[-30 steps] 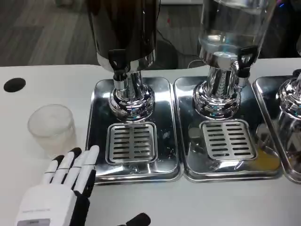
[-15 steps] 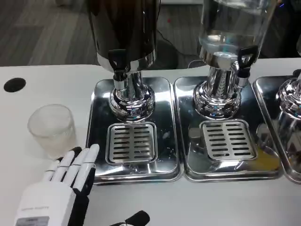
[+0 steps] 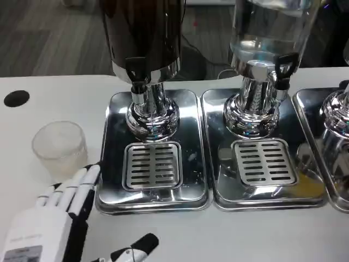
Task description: Grasp the cup under the faucet to collect the drink, then remove the cup.
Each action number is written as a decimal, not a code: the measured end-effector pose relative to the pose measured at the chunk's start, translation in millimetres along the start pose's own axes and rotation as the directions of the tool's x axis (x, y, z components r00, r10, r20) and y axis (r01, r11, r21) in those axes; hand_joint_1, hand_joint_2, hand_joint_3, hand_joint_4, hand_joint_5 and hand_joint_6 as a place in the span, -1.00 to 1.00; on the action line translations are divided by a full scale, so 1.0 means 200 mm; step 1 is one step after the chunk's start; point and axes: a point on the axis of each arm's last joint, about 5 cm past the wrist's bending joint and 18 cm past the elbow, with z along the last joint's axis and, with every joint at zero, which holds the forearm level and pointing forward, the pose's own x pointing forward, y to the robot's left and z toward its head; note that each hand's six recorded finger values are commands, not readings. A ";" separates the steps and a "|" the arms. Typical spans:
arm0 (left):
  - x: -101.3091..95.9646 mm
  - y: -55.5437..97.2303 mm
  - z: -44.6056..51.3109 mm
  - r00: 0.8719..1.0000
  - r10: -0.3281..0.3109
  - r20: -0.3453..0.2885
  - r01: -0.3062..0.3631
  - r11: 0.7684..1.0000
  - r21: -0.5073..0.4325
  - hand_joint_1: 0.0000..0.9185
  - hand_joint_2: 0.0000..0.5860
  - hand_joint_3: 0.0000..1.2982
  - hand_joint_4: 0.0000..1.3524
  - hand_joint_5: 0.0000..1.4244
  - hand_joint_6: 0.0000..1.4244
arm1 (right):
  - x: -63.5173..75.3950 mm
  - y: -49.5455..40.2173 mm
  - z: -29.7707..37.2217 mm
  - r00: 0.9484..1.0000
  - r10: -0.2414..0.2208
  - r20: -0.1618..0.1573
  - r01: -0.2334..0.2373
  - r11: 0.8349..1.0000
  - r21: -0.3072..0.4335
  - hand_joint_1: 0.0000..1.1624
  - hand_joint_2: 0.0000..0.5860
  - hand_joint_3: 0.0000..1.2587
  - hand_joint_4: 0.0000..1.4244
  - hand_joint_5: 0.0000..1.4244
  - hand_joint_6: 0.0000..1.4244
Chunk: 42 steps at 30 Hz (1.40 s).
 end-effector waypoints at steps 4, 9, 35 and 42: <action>0.00 0.02 -0.003 1.000 0.020 -0.015 -0.020 1.000 -0.020 -1.00 -0.84 -0.81 -0.94 -0.75 -0.75 | -0.02 0.006 -0.008 1.000 0.010 -0.008 -0.010 1.000 0.007 -0.53 0.59 -0.71 -1.00 -1.00 -1.00; 0.00 0.04 -0.027 0.997 0.041 -0.063 -0.040 0.999 0.003 -1.00 -0.85 -0.79 -0.91 -0.69 -0.60 | -0.03 0.009 -0.016 1.000 0.011 -0.017 -0.011 1.000 0.015 -0.53 0.59 -0.71 -1.00 -1.00 -1.00; 0.41 0.24 -0.238 0.918 0.051 -0.392 -0.014 0.995 0.095 -0.88 -0.85 -0.79 -0.82 -0.49 -0.24 | -0.14 -0.020 -0.001 1.000 0.014 0.009 -0.014 0.998 0.068 -0.52 0.52 -0.68 -1.00 -1.00 -1.00; 0.53 0.22 -0.269 0.906 0.018 -0.422 0.025 0.995 0.096 -0.88 -0.84 -0.79 -0.81 -0.45 -0.21 | -0.15 -0.023 0.010 0.999 0.033 0.022 -0.035 0.996 0.078 -0.51 0.52 -0.68 -0.99 -0.99 -1.00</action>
